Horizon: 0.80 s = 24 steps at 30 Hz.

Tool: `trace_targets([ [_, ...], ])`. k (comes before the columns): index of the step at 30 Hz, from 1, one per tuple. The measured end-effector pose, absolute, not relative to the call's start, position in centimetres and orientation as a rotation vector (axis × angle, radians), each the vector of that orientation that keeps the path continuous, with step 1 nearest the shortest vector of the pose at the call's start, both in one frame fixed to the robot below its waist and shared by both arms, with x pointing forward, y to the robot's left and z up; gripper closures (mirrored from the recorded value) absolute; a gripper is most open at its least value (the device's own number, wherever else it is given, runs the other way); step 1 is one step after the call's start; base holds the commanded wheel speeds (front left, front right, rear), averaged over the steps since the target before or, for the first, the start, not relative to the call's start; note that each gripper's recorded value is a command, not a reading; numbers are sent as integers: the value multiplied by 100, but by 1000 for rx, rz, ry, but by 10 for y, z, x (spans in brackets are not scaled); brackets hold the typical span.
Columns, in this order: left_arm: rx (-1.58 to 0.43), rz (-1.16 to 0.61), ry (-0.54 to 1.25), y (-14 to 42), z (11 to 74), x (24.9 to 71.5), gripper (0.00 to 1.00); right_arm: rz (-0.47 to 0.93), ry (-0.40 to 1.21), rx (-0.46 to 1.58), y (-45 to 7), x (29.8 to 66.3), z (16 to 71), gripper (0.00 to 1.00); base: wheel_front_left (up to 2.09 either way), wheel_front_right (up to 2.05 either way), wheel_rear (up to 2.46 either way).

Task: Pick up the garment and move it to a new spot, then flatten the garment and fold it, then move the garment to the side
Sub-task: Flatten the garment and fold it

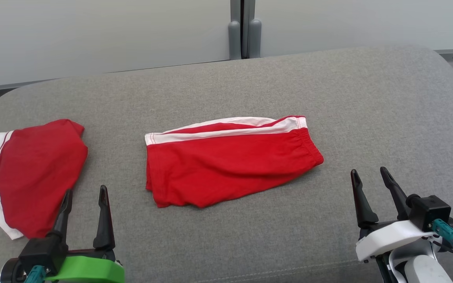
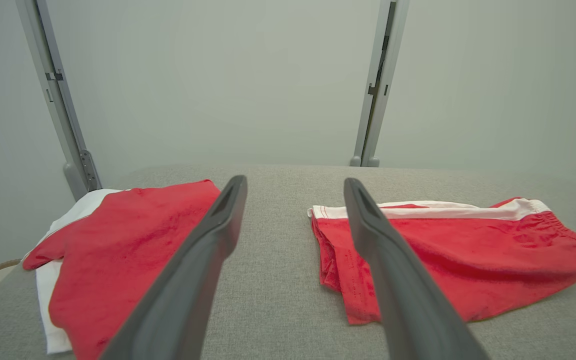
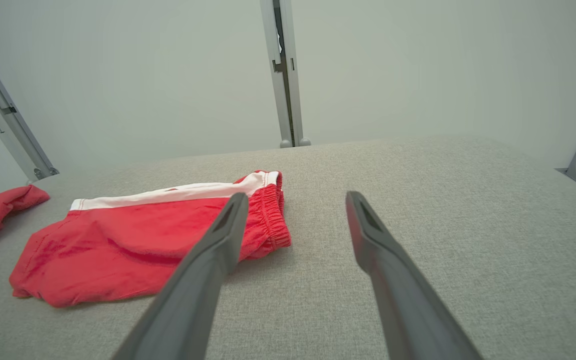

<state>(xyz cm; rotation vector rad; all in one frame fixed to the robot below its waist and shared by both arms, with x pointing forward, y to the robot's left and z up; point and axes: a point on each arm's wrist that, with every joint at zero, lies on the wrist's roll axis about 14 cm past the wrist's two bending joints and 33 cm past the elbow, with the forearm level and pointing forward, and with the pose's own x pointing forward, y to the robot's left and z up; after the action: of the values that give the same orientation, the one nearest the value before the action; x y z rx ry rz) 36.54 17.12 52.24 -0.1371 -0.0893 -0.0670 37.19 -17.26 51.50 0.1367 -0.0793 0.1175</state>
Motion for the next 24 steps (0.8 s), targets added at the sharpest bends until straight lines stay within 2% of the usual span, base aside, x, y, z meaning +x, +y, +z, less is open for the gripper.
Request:
trace_targets([
  [9, -131, -53, -83, 177, 520, 368, 0, 127, -13, 138, -175, 386, 499, 0, 0, 0, 0],
  [24, -151, -47, -70, 179, 514, 385, 0, 274, 243, 134, -140, 470, 447, 0, 0, 0, 0],
])
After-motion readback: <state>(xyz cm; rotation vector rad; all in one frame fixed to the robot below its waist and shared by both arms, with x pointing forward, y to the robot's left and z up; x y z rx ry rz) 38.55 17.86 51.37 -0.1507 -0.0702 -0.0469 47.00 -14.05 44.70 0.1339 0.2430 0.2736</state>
